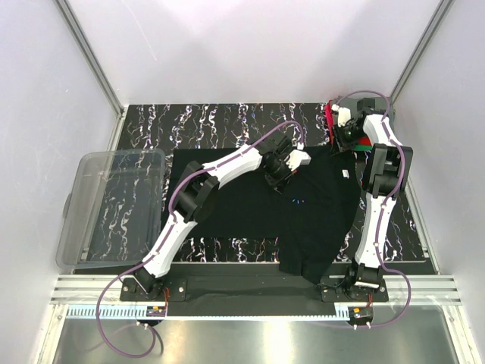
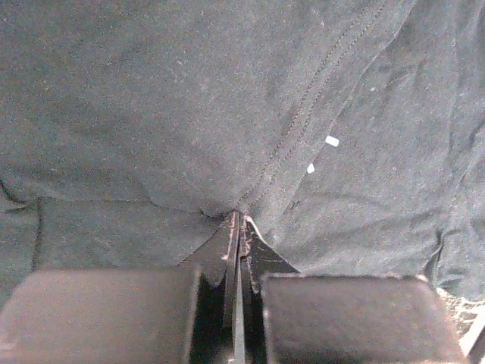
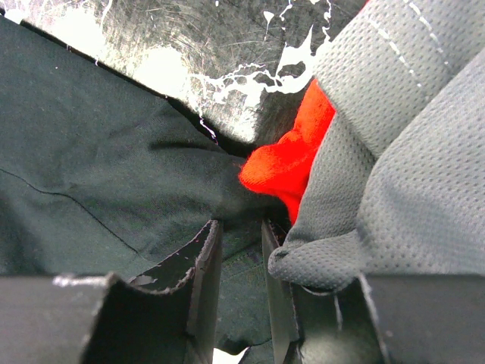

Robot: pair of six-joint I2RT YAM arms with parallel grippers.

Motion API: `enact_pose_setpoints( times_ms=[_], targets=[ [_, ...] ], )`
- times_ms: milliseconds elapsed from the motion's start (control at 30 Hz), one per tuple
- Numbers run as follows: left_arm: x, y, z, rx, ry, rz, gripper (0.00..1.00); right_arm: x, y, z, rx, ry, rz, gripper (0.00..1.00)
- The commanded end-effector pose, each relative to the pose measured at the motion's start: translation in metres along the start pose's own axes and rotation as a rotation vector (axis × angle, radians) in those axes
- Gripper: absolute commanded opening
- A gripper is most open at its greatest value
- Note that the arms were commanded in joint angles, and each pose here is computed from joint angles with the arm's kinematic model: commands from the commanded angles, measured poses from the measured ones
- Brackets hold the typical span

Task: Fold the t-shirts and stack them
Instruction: Fold the tshirt

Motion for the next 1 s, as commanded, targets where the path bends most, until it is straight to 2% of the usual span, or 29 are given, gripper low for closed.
enact_pose_setpoints(
  times_ms=[0,433,567,633,667,733,767,867,933,967],
  targets=[
    [-0.014,-0.012,0.002,0.021,0.002,-0.053,0.0,0.007,0.005,-0.013,-0.019,0.056,0.012,0.35],
    [-0.035,0.003,-0.017,0.021,0.042,-0.023,0.0,0.009,0.005,-0.014,-0.006,0.069,0.011,0.35],
    [-0.065,0.0,-0.018,0.083,-0.047,-0.018,0.01,-0.02,-0.008,-0.005,-0.029,0.09,-0.044,0.35],
    [-0.083,0.005,-0.015,0.102,-0.118,0.013,0.1,-0.042,-0.015,0.003,-0.06,0.102,-0.088,0.38],
    [-0.104,0.0,-0.017,0.145,-0.159,-0.003,0.16,-0.074,-0.027,0.014,-0.095,0.13,-0.157,0.4],
    [-0.127,0.009,-0.013,0.156,-0.231,0.022,0.25,-0.098,-0.029,0.024,-0.167,0.154,-0.227,0.44],
    [-0.149,0.006,-0.018,0.176,-0.269,-0.005,0.3,-0.132,-0.035,0.041,-0.231,0.164,-0.307,0.45],
    [-0.179,0.031,-0.017,0.189,-0.353,0.044,0.38,-0.153,-0.014,0.059,-0.393,0.16,-0.338,0.48],
    [-0.185,0.062,-0.011,0.172,-0.396,0.129,0.38,-0.142,0.011,0.061,-0.439,0.171,-0.264,0.49],
    [-0.194,0.07,-0.011,0.161,-0.414,0.134,0.38,-0.147,0.018,0.061,-0.438,0.21,-0.243,0.49]
  ],
)
Point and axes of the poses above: each gripper's point midway between its finger pads, its own x axis out along the fingers, its own z axis along the line the jaws close on, y = z × x, the point moved 8 cm from there along -x, back along the fingers, and after that the axes turned 10 degrees about x, right-handed, at the moved point
